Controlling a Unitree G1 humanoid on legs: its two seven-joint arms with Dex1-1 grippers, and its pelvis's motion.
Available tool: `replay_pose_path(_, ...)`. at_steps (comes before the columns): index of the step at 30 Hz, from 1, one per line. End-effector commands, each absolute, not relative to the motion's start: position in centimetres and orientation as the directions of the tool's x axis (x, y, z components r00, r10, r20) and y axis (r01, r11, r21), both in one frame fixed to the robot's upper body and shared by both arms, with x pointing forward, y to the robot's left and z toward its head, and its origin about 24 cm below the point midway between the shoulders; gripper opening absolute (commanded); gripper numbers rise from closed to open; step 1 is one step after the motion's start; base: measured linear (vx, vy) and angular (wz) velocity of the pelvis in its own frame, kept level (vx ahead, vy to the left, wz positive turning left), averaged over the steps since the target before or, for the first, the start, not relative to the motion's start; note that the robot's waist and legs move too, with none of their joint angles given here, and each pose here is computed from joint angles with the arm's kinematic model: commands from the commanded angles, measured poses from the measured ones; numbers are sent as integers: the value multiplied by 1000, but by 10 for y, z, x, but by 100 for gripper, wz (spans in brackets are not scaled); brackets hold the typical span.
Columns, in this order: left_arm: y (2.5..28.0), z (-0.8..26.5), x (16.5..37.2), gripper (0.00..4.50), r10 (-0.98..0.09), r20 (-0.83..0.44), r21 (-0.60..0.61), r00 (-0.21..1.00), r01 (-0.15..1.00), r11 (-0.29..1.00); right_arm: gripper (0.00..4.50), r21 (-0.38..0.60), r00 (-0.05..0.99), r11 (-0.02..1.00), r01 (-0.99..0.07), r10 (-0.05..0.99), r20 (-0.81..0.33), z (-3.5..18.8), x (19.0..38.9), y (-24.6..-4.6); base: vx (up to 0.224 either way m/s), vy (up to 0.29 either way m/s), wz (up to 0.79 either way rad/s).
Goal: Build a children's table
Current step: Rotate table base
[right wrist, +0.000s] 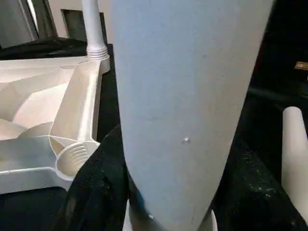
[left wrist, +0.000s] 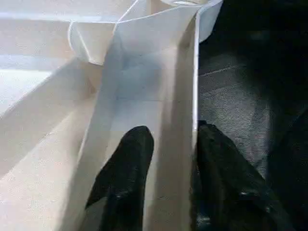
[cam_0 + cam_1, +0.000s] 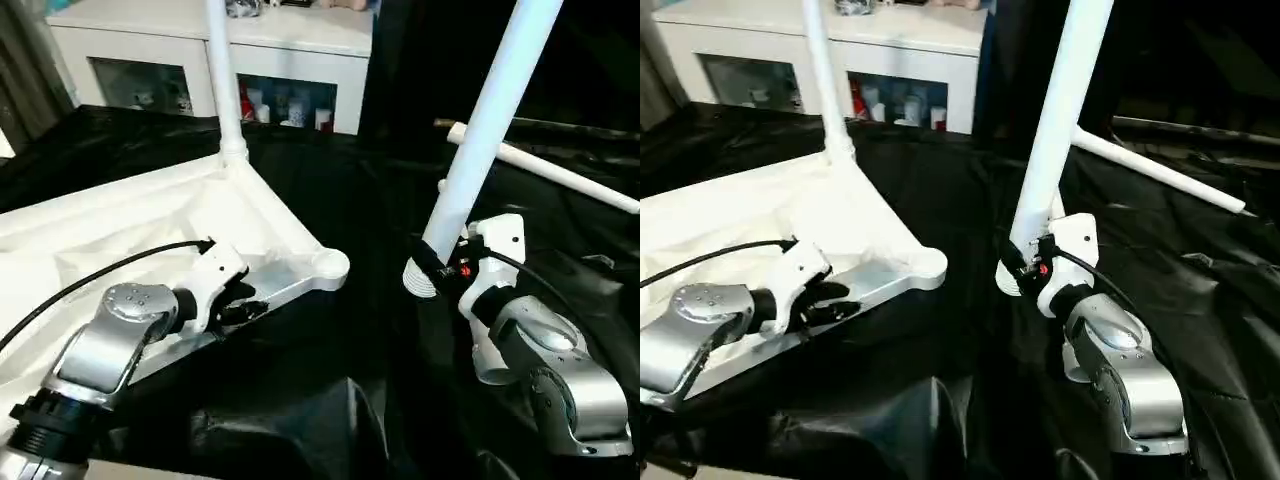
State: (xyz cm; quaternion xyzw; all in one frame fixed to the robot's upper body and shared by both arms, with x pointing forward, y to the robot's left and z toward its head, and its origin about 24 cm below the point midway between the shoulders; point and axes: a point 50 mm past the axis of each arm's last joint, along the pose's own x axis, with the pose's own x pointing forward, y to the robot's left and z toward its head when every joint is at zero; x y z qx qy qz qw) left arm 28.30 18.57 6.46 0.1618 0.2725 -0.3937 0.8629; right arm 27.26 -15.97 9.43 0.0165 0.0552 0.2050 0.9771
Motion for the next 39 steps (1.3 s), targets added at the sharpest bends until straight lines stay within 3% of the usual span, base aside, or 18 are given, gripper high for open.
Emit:
replay_pose_path(1, 184, 74, 286, 139, -603, -573, 72, 555, 767, 638, 189, 60, 916, 920, -388, 392, -90, 96, 275, -162, 0, 0, 0)
replay_pose_path(3, 182, 73, 286, 106, -613, -571, 61, 546, 773, 631, 189, 61, 915, 919, -390, 394, -91, 95, 275, -161, 0, 0, 0)
replay_pose_path(15, 163, 61, 298, 5, -616, -581, 108, 532, 800, 590, 189, 59, 914, 918, -392, 396, -88, 96, 275, -160, 0, 0, 0)
replay_pose_path(23, 158, 53, 303, 5, -604, -612, 143, 511, 822, 551, 189, 56, 917, 921, -384, 388, -88, 96, 273, -162, 0, 0, 0)
replay_pose_path(24, 157, 54, 303, 30, -607, -613, 142, 506, 826, 545, 189, 57, 918, 922, -383, 387, -88, 96, 273, -162, 0, 0, 0)
replay_pose_path(26, 156, 55, 303, 30, -615, -607, 135, 504, 827, 545, 189, 57, 918, 922, -382, 386, -88, 96, 272, -162, 0, 0, 0)
replay_pose_path(27, 155, 57, 304, 60, -622, -598, 125, 505, 825, 551, 189, 57, 918, 922, -382, 386, -88, 96, 272, -162, 0, 0, 0)
replay_pose_path(33, 152, 63, 312, 99, -628, -562, 122, 539, 805, 581, 189, 62, 917, 921, -384, 388, -89, 95, 272, -161, 0, 0, 0)
replay_pose_path(39, 147, 62, 316, 103, -630, -558, 131, 541, 806, 577, 189, 63, 916, 920, -386, 390, -87, 96, 273, -160, 0, 0, 0)
